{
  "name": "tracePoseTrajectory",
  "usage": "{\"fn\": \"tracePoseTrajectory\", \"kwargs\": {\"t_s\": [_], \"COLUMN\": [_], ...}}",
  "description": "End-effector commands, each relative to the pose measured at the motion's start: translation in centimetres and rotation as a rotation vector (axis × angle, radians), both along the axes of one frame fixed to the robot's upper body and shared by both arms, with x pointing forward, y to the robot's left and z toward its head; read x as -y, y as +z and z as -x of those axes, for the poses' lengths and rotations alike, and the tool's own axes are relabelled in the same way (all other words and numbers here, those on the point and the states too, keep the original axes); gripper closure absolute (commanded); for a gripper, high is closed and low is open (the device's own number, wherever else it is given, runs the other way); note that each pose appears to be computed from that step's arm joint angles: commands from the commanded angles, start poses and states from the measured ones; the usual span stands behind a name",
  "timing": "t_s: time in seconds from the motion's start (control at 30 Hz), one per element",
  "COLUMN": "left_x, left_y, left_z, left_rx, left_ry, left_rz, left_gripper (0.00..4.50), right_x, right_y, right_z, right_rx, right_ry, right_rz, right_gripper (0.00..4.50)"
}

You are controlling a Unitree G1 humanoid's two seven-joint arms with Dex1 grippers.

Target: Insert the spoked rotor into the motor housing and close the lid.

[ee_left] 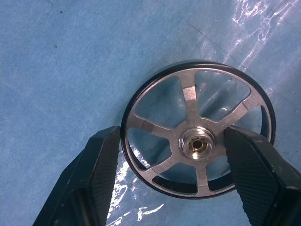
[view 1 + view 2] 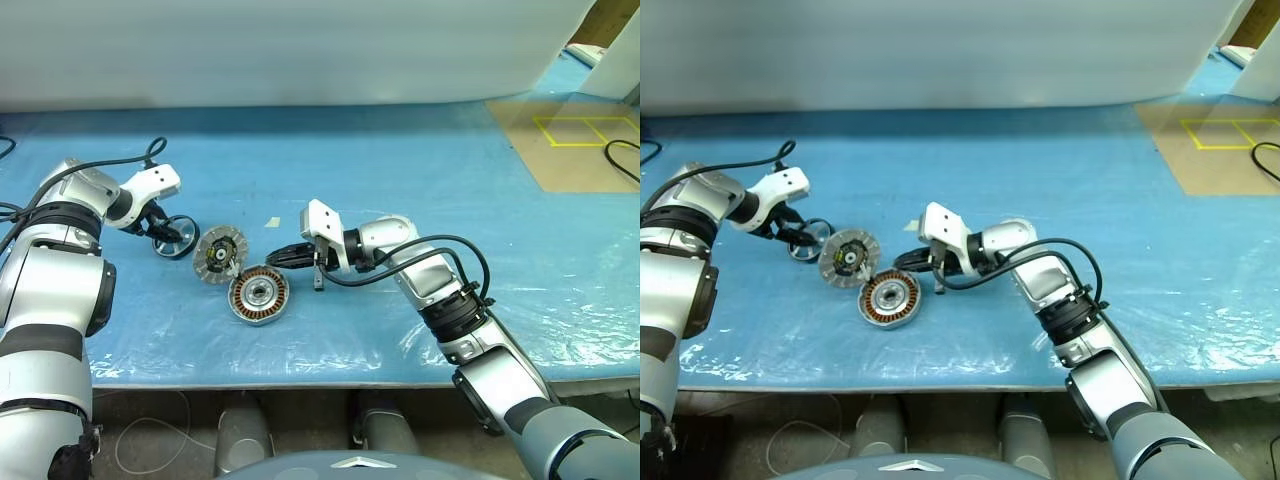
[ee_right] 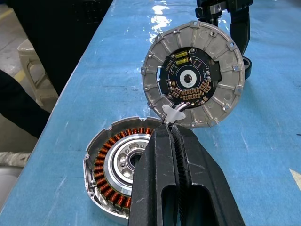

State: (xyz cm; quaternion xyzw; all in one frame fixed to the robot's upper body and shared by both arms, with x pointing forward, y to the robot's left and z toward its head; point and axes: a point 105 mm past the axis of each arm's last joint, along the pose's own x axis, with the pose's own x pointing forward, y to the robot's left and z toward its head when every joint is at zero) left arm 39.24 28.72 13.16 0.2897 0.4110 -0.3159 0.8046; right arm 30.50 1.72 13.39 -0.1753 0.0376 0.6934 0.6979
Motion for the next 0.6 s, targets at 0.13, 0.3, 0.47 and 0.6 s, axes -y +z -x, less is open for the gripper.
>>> {"fn": "tracePoseTrajectory", "kwargs": {"t_s": [0.13, 0.3, 0.47, 0.6], "left_x": [0.2, 0.7, 0.5, 0.2], "left_y": [2.0, 2.9, 3.1, 2.9], "left_z": [0.1, 0.6, 0.8, 1.1], "left_rx": [0.017, -0.017, -0.023, -0.043], "left_ry": [-0.01, -0.039, -0.017, -0.014], "left_rz": [0.094, 0.171, 0.187, 0.177], "left_gripper": [1.43, 1.43, 1.43, 1.43], "right_x": [-0.7, -0.9, -1.0, -1.1], "right_y": [1.0, 0.8, 0.6, 0.4], "right_z": [0.2, 0.2, 0.4, 0.5], "right_rx": [0.046, 0.052, 0.054, 0.057], "right_ry": [0.033, 0.047, 0.063, 0.069], "right_rz": [-0.014, -0.004, 0.002, 0.009], "right_gripper": [4.5, 4.5, 4.5, 4.5]}}
